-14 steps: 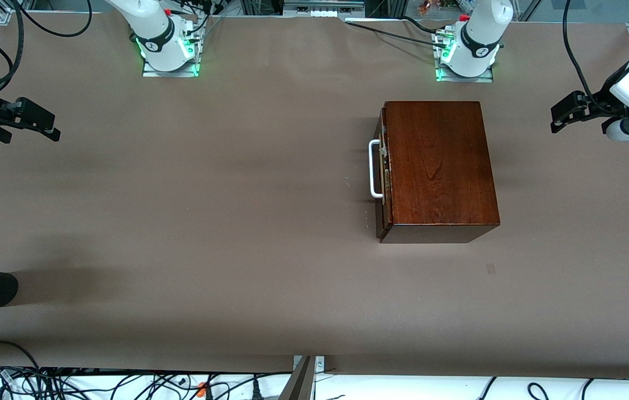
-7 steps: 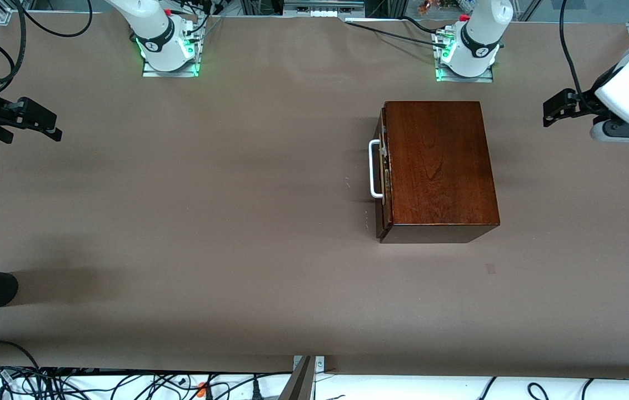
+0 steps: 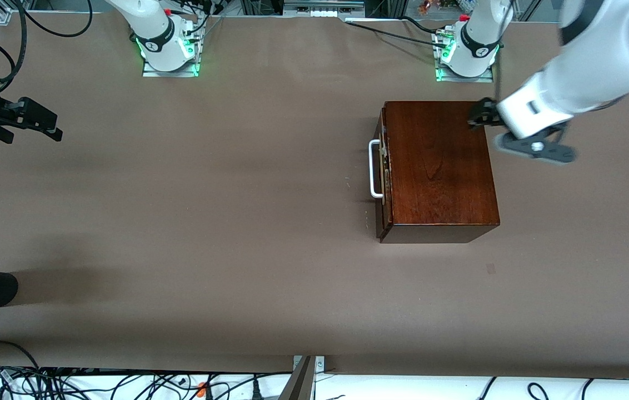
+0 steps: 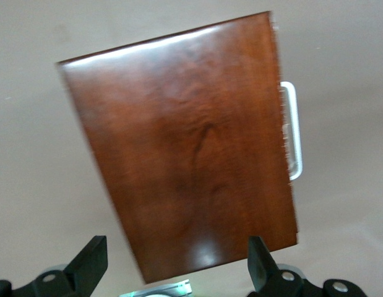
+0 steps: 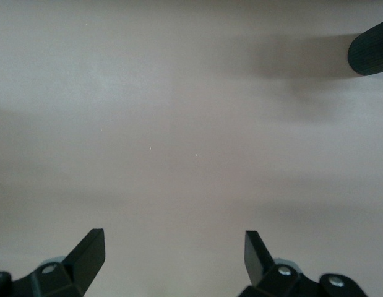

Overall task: Open drawer, take yellow block, close drawer
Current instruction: 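Move the left gripper over the box to the white drawer handle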

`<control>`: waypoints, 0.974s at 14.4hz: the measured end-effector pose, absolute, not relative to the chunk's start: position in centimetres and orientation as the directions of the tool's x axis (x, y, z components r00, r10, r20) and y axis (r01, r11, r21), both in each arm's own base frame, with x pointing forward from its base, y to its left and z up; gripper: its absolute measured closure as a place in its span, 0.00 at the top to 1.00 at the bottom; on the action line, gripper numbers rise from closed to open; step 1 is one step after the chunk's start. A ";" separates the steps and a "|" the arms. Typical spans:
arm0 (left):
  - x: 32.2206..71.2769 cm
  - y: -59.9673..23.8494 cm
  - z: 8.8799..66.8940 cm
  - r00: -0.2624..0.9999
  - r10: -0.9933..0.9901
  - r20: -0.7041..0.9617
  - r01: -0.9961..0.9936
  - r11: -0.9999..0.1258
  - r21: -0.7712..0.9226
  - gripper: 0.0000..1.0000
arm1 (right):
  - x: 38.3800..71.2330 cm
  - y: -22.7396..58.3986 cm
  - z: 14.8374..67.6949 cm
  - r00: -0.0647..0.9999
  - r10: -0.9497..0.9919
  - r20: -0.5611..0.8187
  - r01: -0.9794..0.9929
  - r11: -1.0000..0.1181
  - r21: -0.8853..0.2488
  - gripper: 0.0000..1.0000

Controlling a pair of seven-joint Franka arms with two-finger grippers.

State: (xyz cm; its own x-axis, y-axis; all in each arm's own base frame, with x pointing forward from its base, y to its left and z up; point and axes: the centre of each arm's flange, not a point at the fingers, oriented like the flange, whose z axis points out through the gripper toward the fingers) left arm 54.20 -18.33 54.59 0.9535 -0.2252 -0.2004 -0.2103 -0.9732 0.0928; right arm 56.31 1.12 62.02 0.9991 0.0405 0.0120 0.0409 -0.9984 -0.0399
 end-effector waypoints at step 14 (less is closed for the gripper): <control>51.0 -38.5 39.0 0.928 -0.238 -0.286 -0.229 -0.971 0.066 1.00 | 56.4 1.1 62.1 0.999 0.040 0.022 0.041 -0.998 -0.040 1.00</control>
